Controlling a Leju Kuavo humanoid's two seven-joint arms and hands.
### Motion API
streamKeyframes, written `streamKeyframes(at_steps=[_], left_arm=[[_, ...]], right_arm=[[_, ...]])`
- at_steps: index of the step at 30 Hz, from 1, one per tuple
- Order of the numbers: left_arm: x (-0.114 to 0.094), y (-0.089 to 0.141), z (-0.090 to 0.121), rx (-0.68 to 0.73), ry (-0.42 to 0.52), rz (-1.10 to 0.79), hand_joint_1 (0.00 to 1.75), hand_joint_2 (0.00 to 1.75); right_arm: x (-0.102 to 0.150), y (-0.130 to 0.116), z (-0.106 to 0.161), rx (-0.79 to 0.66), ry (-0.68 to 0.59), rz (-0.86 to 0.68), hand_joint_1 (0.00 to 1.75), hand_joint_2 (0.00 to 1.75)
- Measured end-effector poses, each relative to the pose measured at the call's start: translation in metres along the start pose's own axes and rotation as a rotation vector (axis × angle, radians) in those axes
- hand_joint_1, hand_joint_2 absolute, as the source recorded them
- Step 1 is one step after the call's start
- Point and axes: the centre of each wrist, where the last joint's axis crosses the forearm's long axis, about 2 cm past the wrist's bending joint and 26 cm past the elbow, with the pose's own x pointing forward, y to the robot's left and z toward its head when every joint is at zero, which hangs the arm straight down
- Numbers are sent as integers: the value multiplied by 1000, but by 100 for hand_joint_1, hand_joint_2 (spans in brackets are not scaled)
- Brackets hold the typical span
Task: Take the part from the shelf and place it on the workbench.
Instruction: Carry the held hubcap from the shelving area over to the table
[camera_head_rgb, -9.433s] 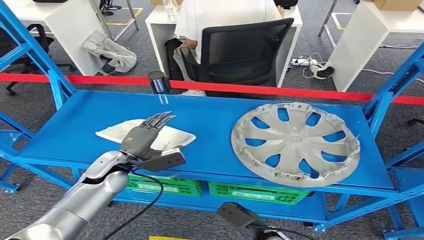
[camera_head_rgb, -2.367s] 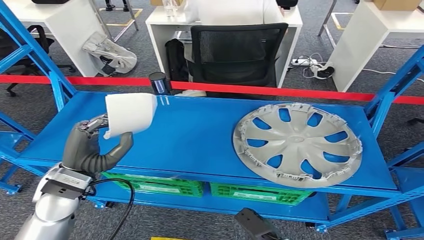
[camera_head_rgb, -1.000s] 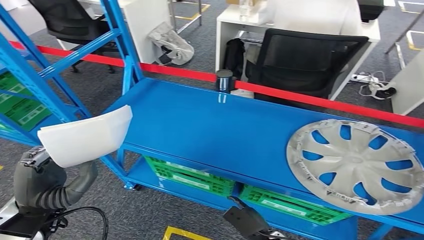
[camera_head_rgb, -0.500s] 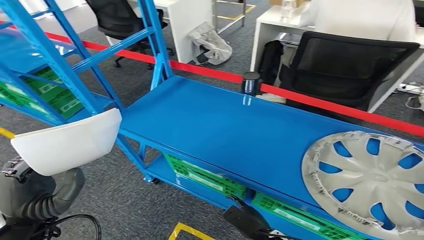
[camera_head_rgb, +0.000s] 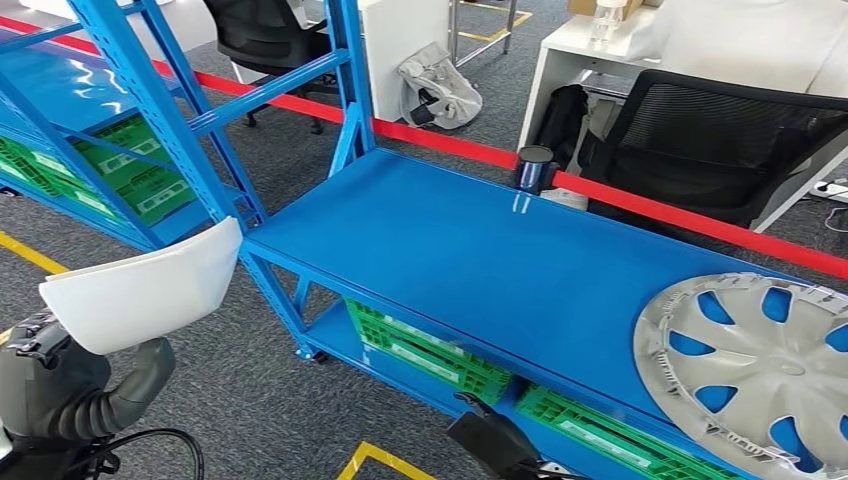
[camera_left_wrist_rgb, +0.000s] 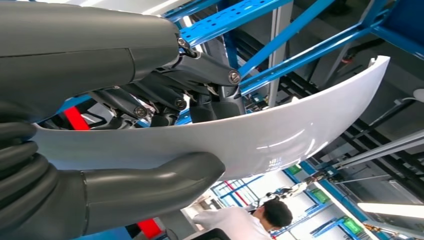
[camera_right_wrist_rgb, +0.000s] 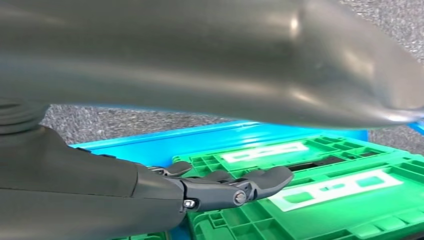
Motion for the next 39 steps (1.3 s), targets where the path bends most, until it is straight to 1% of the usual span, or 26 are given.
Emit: streamKeyframes(at_steps=[6,14,33,39], left_arm=[[0,1,-4,-7,-12,-2,175,175],[1,1,-11,-25,-34,-13,175,175],[2,-1,-12,-13,-31,-32,175,175],[3,0,-14,16,-38,-57,175,175]], right_arm=[[-1,2,2,-1,6,-1,0,0],[0,2,2,6,-4,41,0,0],[-2,6,5,16,10,41,0,0],[-1,7,6,-1,13,33,0,0]])
